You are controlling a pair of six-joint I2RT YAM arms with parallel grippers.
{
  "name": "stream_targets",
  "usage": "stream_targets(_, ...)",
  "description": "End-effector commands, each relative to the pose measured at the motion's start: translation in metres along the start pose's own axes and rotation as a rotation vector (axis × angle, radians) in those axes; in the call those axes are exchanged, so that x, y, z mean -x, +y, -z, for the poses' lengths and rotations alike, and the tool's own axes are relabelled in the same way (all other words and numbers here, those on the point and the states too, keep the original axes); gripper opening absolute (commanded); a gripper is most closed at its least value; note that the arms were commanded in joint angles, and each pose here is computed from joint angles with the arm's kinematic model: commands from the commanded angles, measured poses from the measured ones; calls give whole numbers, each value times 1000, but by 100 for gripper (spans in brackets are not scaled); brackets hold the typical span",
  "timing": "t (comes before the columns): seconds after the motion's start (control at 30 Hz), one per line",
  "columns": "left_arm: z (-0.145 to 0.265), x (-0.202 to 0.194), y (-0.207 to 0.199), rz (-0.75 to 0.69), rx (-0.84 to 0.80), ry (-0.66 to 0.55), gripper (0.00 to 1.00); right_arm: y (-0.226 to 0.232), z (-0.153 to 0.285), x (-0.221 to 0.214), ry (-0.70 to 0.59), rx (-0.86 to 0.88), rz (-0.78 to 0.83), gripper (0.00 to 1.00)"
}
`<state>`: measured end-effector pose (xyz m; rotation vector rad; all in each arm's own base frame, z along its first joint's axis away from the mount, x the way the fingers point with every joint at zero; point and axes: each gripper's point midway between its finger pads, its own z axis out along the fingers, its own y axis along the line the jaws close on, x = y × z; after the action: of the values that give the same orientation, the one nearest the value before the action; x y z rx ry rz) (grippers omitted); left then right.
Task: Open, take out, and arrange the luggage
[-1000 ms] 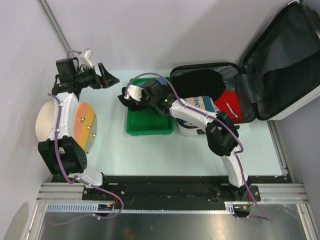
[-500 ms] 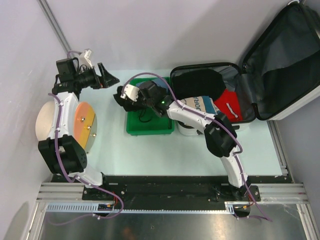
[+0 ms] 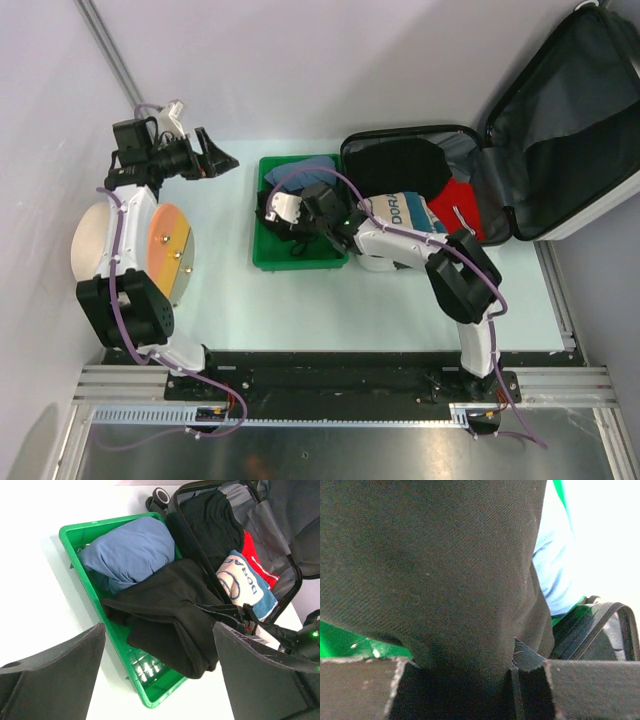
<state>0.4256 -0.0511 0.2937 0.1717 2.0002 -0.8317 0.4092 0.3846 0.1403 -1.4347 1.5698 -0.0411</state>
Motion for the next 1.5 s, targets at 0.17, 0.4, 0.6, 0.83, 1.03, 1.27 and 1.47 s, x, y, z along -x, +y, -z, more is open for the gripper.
stream_targets(0.17,9,1,-6,-43,-5,-25,93,-7,-45,23,13,-209,91,9)
stream_targets(0.4,11,0,-9,-44,-17,-25,93,7,1,58,-46,-35,10,78)
stream_targets(0.6,11,3,-17,-42,-59,-24,93,2,52,89,-143,165,-116,99)
stream_targets(0.83,6,-20,-37,-80,-156,20,73,-36,78,87,-197,337,-467,92)
stream_targets(1.03,-33,-76,-47,-99,-170,156,59,-38,53,35,-50,349,-645,71)
stream_targets(1.27,-91,-172,-35,-125,-129,404,50,-101,84,-24,5,223,-785,72)
stream_targets(1.47,-107,-222,1,-111,-25,537,51,-138,137,-110,142,86,-855,75)
